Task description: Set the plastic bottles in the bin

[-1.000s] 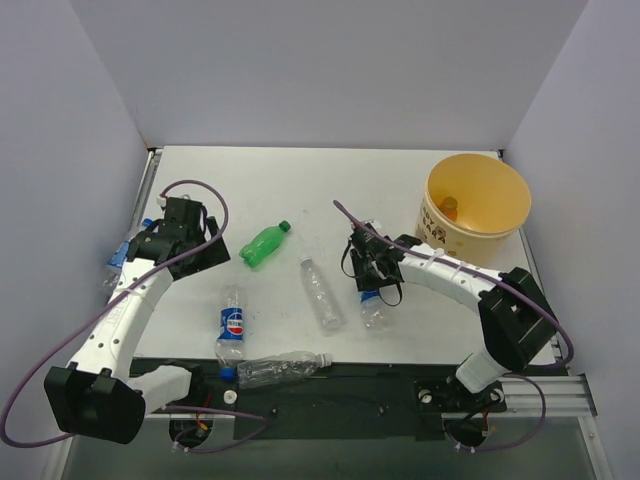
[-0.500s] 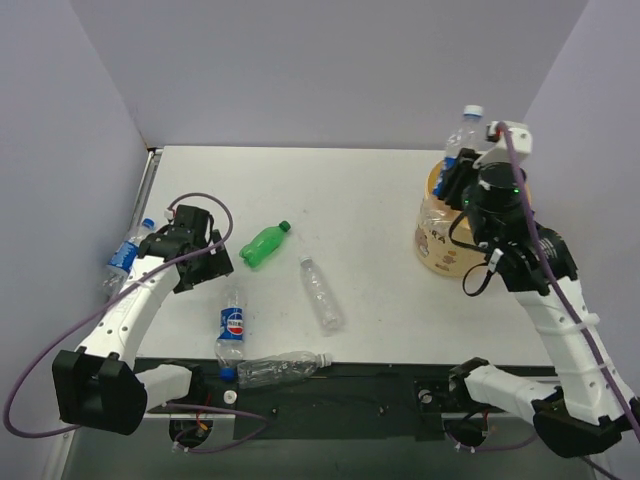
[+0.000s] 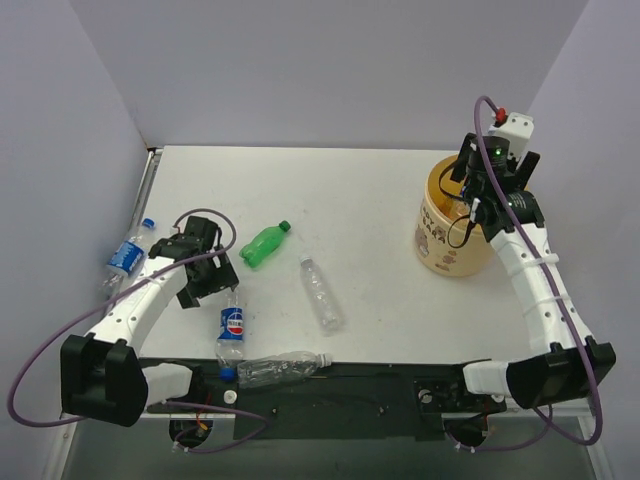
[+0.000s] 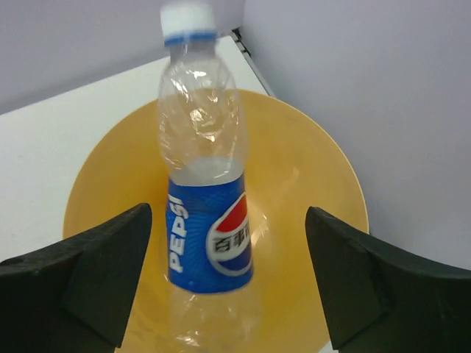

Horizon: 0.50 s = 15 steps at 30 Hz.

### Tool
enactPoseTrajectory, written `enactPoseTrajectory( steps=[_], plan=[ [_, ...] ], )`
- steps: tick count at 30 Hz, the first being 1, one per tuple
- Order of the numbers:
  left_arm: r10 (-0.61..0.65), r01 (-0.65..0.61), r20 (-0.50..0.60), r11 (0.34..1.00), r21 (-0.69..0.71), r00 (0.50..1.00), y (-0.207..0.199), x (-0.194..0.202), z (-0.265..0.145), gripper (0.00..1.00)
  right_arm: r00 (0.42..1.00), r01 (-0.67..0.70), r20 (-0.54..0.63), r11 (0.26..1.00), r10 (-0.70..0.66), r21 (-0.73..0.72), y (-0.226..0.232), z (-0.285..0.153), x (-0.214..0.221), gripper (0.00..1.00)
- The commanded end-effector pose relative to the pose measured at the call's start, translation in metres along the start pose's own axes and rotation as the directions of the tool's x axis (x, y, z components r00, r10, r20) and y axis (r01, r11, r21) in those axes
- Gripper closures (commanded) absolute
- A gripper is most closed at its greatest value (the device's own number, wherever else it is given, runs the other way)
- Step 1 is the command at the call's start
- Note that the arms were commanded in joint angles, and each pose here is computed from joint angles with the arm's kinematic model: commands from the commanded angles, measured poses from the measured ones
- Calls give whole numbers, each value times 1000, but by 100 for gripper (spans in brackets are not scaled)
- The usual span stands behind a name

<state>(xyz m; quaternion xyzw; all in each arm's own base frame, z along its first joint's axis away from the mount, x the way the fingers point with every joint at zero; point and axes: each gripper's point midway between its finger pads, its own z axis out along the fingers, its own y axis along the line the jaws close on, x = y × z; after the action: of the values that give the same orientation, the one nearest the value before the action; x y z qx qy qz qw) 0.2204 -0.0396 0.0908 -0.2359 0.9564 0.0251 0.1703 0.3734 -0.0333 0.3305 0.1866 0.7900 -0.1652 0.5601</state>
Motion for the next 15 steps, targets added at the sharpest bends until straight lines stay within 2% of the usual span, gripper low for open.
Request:
enactPoseTrajectory(
  steps=[1, 4, 9, 12, 15],
  plan=[
    [-61, 63, -45, 997, 43, 997, -13, 11, 11, 4, 999, -24, 39, 997, 21, 68, -7, 8, -23, 15],
    [-62, 64, -70, 998, 29, 996, -14, 22, 22, 6, 998, -56, 40, 998, 55, 19, -2, 0, -26, 12],
    [-71, 69, -91, 997, -27, 993, -10, 35, 29, 10, 988, -153, -25, 964, 151, -218, 30, -34, -22, 11],
    [-94, 93, -129, 996, -11, 987, -13, 47, 36, 14, 989, -139, -97, 913, 110, -384, 74, -65, 1, 11],
    [-114, 115, -133, 993, 4, 985, -14, 52, 41, 26, 981, -118, -192, 853, 22, -508, 116, -91, 46, 11]
  ],
)
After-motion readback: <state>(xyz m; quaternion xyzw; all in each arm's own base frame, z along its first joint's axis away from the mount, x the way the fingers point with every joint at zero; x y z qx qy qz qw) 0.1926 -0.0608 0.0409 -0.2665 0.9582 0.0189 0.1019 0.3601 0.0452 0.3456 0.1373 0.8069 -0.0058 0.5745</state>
